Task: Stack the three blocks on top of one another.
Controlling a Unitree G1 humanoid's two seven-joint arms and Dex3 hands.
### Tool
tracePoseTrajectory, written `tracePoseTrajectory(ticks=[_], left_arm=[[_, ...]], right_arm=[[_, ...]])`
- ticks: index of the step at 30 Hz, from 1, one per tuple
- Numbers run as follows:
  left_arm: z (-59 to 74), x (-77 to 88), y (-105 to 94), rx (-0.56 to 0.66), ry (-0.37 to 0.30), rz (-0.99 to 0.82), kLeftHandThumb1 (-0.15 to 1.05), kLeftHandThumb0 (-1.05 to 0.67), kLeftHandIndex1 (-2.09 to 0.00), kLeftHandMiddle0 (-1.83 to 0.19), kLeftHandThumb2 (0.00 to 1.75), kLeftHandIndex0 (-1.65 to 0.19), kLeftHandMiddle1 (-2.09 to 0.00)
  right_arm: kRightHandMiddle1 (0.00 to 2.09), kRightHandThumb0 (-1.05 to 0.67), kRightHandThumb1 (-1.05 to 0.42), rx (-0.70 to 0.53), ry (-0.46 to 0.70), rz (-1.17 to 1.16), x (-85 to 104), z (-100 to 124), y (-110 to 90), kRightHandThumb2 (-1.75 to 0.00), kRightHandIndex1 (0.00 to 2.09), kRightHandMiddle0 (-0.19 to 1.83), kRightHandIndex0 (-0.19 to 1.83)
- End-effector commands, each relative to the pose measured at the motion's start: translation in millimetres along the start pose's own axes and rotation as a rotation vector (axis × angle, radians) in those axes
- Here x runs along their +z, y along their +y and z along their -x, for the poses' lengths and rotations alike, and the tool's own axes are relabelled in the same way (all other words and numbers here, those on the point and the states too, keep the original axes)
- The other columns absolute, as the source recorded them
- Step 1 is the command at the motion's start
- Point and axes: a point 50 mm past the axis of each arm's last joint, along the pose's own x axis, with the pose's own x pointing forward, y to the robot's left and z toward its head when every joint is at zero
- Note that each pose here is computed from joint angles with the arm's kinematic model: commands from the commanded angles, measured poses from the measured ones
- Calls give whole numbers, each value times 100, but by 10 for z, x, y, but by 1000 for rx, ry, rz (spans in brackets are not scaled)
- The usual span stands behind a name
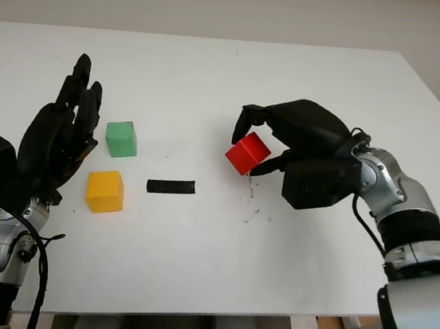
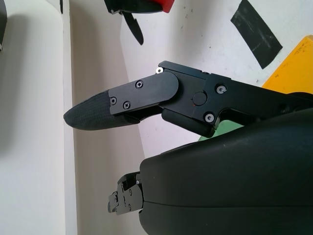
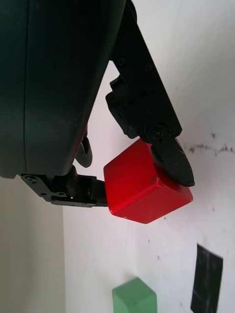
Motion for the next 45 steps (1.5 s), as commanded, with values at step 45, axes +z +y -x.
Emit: tracePoseTrajectory(ticks=[45], left_arm=[[21, 69, -29, 45, -26, 5, 105, -71, 0, 19, 64, 19, 0]], right_arm=[[150, -43, -89, 57, -346, 524, 786, -717, 157, -5, 7, 45, 35]])
